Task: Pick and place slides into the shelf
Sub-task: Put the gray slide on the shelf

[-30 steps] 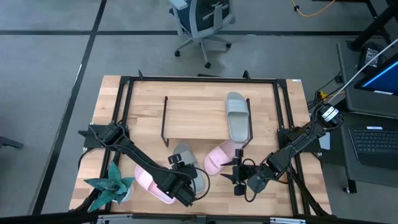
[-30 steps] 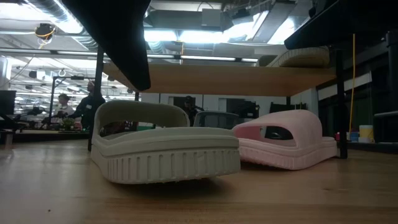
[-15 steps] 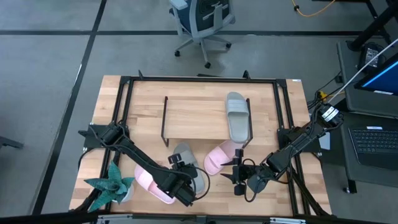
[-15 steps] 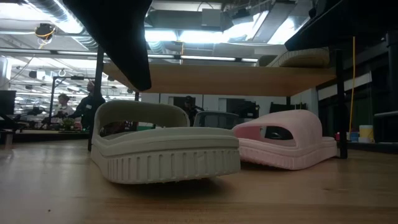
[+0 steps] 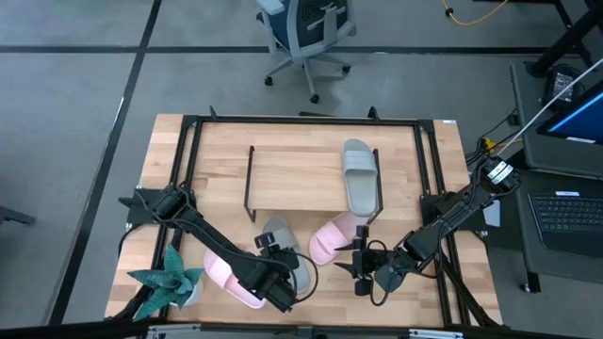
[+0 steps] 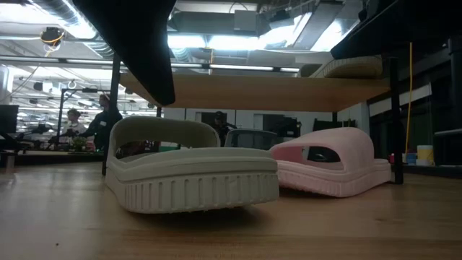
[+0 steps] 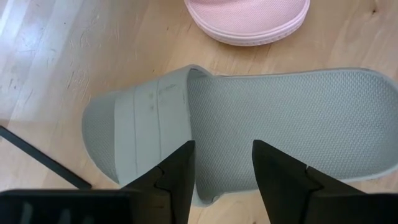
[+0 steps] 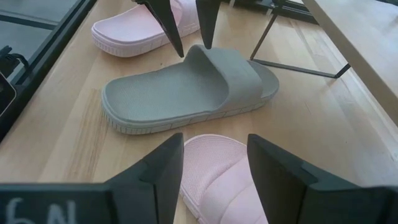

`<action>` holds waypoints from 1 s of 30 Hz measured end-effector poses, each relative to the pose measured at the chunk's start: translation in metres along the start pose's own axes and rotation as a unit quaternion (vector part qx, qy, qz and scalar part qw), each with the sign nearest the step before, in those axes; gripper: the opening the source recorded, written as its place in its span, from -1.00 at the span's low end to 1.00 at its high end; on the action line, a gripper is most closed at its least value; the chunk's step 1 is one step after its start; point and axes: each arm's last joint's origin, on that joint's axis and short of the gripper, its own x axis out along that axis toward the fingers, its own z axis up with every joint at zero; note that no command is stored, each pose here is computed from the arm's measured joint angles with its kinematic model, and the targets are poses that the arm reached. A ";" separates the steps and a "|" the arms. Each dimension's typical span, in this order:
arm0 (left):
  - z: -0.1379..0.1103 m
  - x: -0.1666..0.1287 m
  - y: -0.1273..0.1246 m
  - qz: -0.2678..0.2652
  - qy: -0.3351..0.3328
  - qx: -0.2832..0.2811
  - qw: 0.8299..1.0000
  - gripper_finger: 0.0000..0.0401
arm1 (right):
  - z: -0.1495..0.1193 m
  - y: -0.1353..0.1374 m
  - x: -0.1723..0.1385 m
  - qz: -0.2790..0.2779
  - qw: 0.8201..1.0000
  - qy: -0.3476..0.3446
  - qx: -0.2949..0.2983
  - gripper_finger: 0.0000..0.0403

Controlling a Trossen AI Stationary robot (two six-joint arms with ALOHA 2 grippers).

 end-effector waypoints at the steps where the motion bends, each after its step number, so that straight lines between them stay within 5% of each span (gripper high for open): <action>1: 0.000 0.000 0.000 0.000 0.000 0.000 1.000 -0.25 | 0.000 0.000 0.000 0.000 1.000 0.000 0.000 -0.11; 30: -0.003 0.012 0.003 0.031 0.033 -0.008 0.999 -0.25 | -0.002 -0.001 0.000 -0.003 1.000 0.009 -0.006 -0.11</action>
